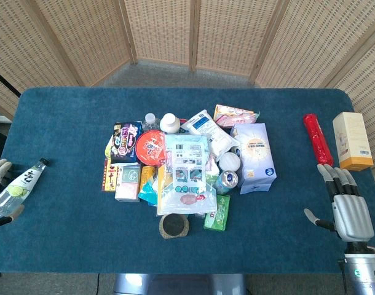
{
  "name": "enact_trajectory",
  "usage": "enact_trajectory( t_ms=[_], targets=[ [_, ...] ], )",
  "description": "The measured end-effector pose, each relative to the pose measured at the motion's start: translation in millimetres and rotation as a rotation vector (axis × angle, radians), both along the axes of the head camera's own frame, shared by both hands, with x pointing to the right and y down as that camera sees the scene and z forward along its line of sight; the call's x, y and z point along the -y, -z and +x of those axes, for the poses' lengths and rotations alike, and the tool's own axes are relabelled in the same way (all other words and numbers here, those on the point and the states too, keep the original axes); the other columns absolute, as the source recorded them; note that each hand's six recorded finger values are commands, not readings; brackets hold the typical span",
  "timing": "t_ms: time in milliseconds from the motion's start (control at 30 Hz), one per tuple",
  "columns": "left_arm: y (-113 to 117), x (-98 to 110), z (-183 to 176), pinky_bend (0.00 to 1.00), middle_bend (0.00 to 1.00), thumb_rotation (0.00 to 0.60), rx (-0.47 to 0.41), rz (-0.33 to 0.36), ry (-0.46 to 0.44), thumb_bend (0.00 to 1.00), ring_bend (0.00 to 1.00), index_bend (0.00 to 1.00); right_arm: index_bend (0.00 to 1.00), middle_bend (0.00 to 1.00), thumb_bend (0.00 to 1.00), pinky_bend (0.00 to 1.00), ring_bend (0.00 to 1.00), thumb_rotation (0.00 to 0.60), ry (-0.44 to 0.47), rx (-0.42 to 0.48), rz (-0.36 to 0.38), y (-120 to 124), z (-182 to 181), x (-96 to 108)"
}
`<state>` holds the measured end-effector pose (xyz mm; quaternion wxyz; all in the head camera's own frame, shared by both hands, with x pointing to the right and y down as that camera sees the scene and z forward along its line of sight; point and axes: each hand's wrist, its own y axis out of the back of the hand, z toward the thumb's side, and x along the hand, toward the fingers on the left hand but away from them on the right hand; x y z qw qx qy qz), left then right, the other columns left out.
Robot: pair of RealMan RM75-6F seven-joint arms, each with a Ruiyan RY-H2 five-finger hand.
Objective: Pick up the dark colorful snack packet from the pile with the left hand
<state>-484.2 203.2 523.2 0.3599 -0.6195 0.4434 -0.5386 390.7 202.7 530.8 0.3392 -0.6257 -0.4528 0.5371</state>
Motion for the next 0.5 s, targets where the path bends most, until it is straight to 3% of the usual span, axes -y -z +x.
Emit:
enact_trajectory(
  t_ms=[300,500],
  targets=[
    [-3,-2,3,0.00,0.00,0.600,0.007,-0.021,-0.010,0.27,0.00,0.00,0.00,0.08,0.22,0.00,0.00,0.567,0.000,0.012,-0.011,-4,-2,-3],
    [-2,11,12,0.00,0.00,0.600,0.005,-0.012,-0.040,0.27,0.00,0.00,0.00,0.08,0.22,0.00,0.00,0.560,-0.018,0.014,0.004,0,2,-4]
  ],
)
